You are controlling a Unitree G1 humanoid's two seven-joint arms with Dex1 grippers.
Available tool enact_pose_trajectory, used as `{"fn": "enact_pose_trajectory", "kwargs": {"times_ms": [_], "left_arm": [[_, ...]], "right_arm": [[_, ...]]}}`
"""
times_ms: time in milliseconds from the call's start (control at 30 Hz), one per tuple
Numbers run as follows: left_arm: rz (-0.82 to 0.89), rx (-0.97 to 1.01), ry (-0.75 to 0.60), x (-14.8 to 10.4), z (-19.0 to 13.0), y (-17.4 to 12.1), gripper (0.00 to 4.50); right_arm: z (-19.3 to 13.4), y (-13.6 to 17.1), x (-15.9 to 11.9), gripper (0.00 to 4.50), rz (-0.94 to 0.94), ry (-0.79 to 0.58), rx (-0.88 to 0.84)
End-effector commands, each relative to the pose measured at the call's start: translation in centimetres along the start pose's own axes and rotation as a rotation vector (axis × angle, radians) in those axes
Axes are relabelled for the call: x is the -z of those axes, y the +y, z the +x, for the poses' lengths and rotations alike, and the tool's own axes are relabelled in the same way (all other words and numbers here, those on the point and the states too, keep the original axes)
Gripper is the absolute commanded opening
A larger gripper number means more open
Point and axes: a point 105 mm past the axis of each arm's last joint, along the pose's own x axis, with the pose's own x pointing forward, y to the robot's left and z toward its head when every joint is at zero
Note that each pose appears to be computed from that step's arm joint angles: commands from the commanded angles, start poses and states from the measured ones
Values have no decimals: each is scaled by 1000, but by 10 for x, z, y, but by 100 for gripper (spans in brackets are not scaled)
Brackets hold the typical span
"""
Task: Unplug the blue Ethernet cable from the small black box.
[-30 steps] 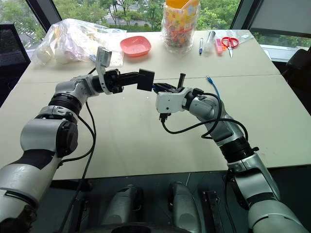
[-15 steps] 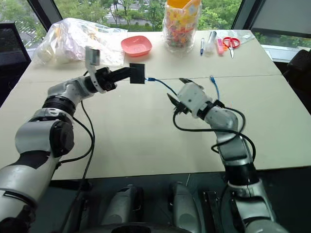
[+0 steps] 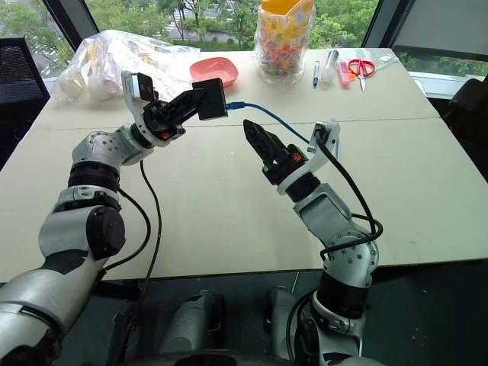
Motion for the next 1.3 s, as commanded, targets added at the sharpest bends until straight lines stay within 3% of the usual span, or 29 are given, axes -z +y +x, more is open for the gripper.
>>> {"fn": "enact_pose_trajectory", "kwargs": {"times_ms": [33,767,867,1300], "left_arm": [[23,63,-8,-4,9,-18,47],[-16,82,11,16,20,-20,47],[-17,77,8,16,20,-18,47],[18,44,-54,0,16,-13,47]], "right_arm": [[7,12,-5,328,-22,-24,-48],[15,15,-5,328,-50,-10,-93],[15,16,-5,243,-46,-13,-99],[2,11,-11,243,-26,-70,-92]]}}
